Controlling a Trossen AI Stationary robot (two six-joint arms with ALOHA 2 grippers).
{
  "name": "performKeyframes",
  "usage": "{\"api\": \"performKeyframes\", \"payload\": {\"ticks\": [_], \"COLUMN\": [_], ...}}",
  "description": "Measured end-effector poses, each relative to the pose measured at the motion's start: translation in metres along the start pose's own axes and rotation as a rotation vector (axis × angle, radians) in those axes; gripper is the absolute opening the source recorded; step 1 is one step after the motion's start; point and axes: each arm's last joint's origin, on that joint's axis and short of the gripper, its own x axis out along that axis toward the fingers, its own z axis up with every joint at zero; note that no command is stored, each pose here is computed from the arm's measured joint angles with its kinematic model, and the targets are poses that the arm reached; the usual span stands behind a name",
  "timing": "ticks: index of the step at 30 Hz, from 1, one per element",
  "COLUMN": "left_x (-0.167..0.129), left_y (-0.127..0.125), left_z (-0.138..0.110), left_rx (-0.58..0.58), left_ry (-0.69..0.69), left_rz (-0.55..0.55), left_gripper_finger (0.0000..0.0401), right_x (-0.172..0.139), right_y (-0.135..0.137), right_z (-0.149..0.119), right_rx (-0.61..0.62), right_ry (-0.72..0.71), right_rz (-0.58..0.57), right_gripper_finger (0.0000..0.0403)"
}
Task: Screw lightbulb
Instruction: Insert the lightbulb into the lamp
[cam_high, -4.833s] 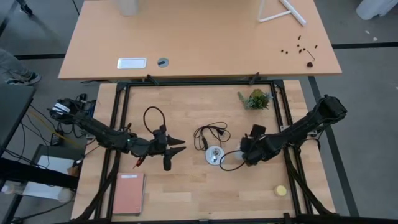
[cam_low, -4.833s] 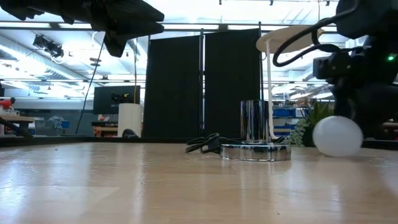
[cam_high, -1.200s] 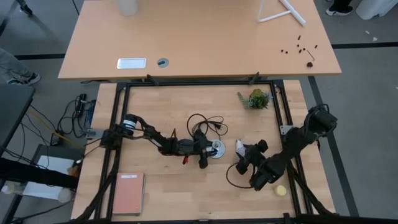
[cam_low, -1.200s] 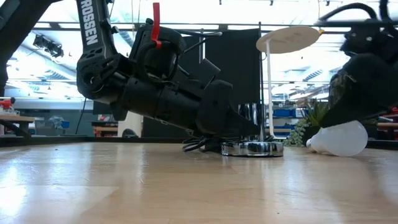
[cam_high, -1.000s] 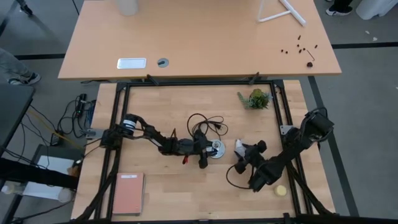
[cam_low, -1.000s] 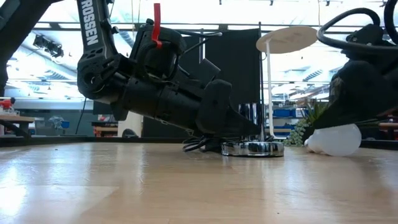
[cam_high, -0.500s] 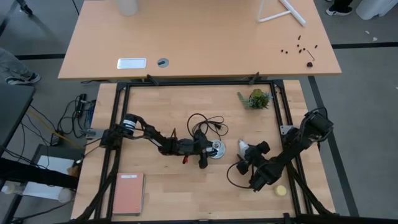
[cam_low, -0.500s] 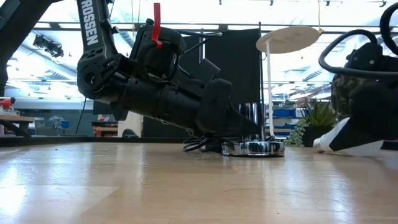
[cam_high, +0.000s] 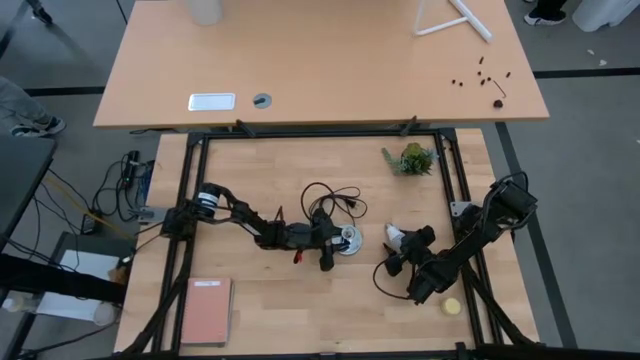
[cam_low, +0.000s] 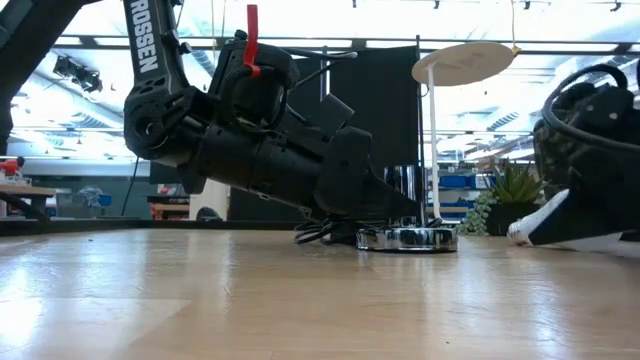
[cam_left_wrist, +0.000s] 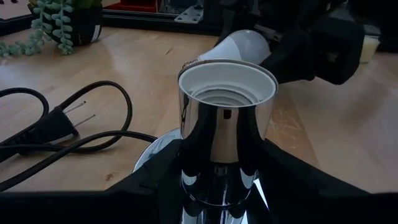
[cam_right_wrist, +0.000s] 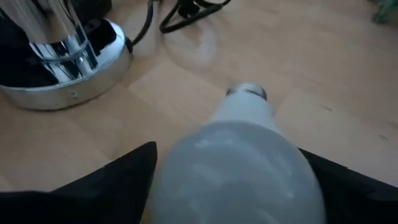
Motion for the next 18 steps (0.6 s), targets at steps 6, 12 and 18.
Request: {"api": "performKeyframes", "payload": {"ticks": [6,12,18], "left_x": [0.0000,0.0000,0.0000], "left_y": [0.0000,-0.0001,0.0000], "left_z": [0.0000,0.0000,0.0000], "left_rx": [0.000,0.000,0.000], "left_ry": [0.000,0.000,0.000], "left_rz": [0.000,0.000,0.000], "left_gripper_finger": [0.0190,0.0190,0.0190], "right_x": [0.0018,0.0060,0.0071], "right_y": [-0.0025,-0.0024,-0.0035], "right_z": [-0.0018,0.0013,0.0023], "right_rx": [-0.003,-0.042,-0.057], "right_ry": [-0.008,-0.012,-0.013], "right_rz": [0.011,-0.010,-0.023], "right_gripper_finger": [0.0315,0.0271,0.0262]}}
